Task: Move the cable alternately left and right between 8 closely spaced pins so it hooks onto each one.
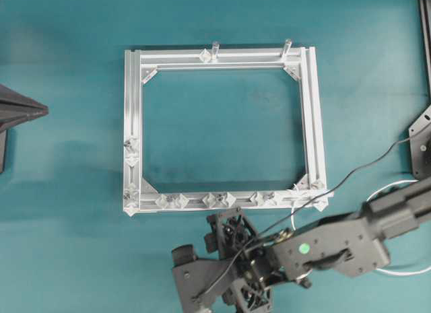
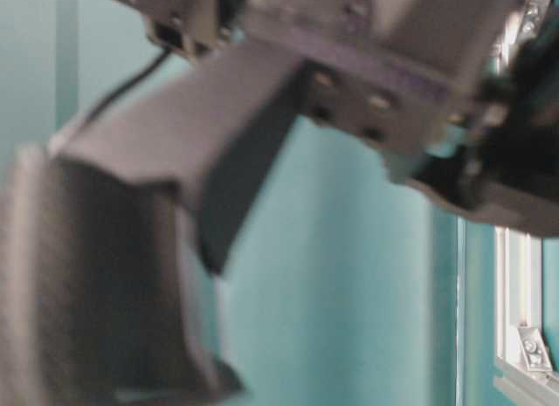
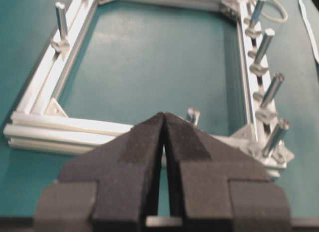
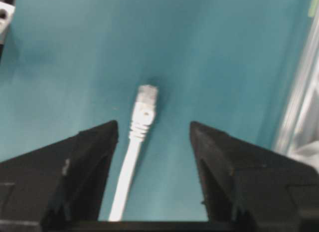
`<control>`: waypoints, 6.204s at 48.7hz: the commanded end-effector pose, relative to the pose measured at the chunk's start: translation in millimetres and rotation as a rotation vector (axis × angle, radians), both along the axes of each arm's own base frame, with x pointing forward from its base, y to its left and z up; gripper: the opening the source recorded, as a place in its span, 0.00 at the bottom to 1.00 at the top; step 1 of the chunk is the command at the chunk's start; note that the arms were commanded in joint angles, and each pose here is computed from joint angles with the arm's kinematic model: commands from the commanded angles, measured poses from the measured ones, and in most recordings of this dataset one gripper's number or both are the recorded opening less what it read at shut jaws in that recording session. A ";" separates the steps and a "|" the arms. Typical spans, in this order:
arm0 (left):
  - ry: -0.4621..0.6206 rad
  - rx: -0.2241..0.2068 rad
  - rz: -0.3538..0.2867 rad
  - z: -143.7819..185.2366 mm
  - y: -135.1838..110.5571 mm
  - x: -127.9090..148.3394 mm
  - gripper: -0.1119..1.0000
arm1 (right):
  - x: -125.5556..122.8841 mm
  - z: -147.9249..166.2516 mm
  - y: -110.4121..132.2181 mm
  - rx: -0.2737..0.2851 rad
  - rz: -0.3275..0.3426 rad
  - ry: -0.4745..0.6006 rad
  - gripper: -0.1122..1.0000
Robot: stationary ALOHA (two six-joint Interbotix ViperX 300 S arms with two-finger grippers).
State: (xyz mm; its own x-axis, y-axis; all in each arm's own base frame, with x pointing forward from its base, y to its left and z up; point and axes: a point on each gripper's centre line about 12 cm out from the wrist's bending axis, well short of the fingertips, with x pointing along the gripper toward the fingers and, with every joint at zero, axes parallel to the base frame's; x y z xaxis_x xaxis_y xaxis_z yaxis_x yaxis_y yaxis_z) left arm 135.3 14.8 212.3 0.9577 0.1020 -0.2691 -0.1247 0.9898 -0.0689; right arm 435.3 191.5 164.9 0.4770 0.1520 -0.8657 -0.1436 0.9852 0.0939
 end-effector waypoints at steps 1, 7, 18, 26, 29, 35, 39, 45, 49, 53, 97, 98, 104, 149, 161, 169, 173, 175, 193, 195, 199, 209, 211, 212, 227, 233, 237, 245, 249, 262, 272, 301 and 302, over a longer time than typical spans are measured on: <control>0.001 0.005 0.004 2.1 0.8 0.9 0.10 | 6.7 14.0 7.0 0.026 -0.024 -0.016 0.66; -0.001 0.005 0.011 2.3 1.7 0.8 0.10 | 10.7 4.8 8.1 0.030 -0.064 0.013 0.66; -0.004 0.001 0.013 1.9 1.8 0.2 0.10 | 14.8 -4.9 9.8 0.033 -0.089 0.033 0.66; -0.016 0.004 0.013 1.8 1.6 -1.8 0.10 | 15.0 -13.4 9.9 0.024 -0.089 0.050 0.66; -0.021 0.003 0.013 2.0 1.5 -2.2 0.10 | 15.4 -16.4 9.3 0.021 -0.091 0.056 0.66; -0.024 0.003 0.011 2.0 1.2 -2.8 0.10 | 15.6 -20.8 10.2 0.019 -0.091 0.061 0.66; -0.024 0.003 0.013 2.0 1.4 -2.9 0.10 | 15.7 -25.1 9.4 0.015 -0.092 0.070 0.66; -0.024 0.005 0.013 2.0 1.4 -2.9 0.10 | 17.1 -30.6 9.3 0.015 -0.093 0.071 0.65; -0.026 0.003 0.013 2.2 1.4 -2.8 0.10 | 18.4 -31.6 9.2 0.019 -0.093 0.065 0.65; -0.024 0.003 0.011 2.0 1.2 -2.8 0.10 | 18.9 -32.8 9.6 0.020 -0.092 0.062 0.62; -0.024 0.003 0.013 2.0 1.4 -2.9 0.10 | 12.8 -9.8 6.1 0.020 -0.098 0.056 0.25; -0.024 0.003 0.013 2.0 1.4 -2.9 0.10 | 11.8 -7.3 5.4 0.017 -0.098 0.058 0.25; -0.026 0.003 0.012 2.2 1.2 -2.8 0.10 | 2.7 5.9 -0.9 -0.018 -0.103 0.091 0.25; -0.024 0.003 0.011 2.0 1.2 -2.8 0.10 | -47.7 15.7 -17.0 0.132 -0.874 0.190 0.25; -0.024 0.003 0.011 2.0 1.2 -2.8 0.10 | -73.4 15.0 -21.5 0.107 -1.150 0.209 0.25; -0.024 0.005 0.013 2.0 1.4 -2.9 0.10 | -90.4 12.5 -19.5 0.106 -1.244 0.218 0.25; -0.024 0.005 0.011 2.0 1.2 -2.8 0.10 | -96.9 11.4 -22.0 0.125 -1.288 0.215 0.25; -0.024 0.003 0.011 2.0 1.2 -2.8 0.10 | -99.2 10.1 -23.4 0.137 -1.302 0.212 0.25; -0.026 0.003 0.012 2.2 1.2 -2.8 0.10 | -110.4 3.9 -43.4 0.274 -1.409 0.193 0.25; -0.024 0.003 0.013 2.0 1.4 -2.9 0.10 | -109.6 2.2 -46.9 0.277 -1.418 0.194 0.25; -0.024 0.005 0.013 2.0 1.4 -2.9 0.10 | -108.9 2.1 -52.8 0.278 -1.434 0.193 0.25; -0.024 0.003 0.011 2.0 1.2 -2.8 0.10 | -109.8 4.1 -68.9 0.281 -1.474 0.188 0.25; -0.024 0.005 0.011 2.0 1.2 -2.8 0.10 | -110.5 4.1 -73.4 0.281 -1.485 0.188 0.25; -0.024 0.005 0.013 2.0 1.4 -2.9 0.10 | -110.9 4.3 -74.8 0.282 -1.490 0.187 0.25; -0.024 0.003 0.011 2.0 1.2 -2.8 0.10 | -114.0 4.1 -89.8 0.293 -1.525 0.186 0.25; -0.024 0.005 0.013 2.0 1.4 -2.9 0.10 | -116.4 2.6 -89.8 0.298 -1.536 0.200 0.25; -0.024 0.003 0.011 2.0 1.2 -2.8 0.10 | -116.0 2.3 -89.5 0.304 -1.534 0.198 0.25; -0.024 0.005 0.011 2.0 1.2 -2.8 0.10 | -115.1 2.4 -89.5 0.312 -1.531 0.197 0.25; -0.024 0.003 0.011 2.0 1.2 -2.8 0.10 | -115.0 2.0 -89.7 0.316 -1.533 0.197 0.25; -0.024 0.005 0.011 2.0 1.2 -2.8 0.10 | -113.8 2.4 -92.1 0.318 -1.539 0.194 0.25; -0.024 0.003 0.013 2.0 1.4 -2.9 0.10 | -113.3 2.5 -93.0 0.320 -1.542 0.194 0.25; -0.024 0.003 0.013 2.0 1.4 -2.9 0.10 | -106.6 2.6 -114.5 0.281 -1.493 0.194 0.25; -0.024 0.003 0.013 2.0 1.4 -2.9 0.10 | -105.5 2.6 -116.8 0.280 -1.486 0.193 0.25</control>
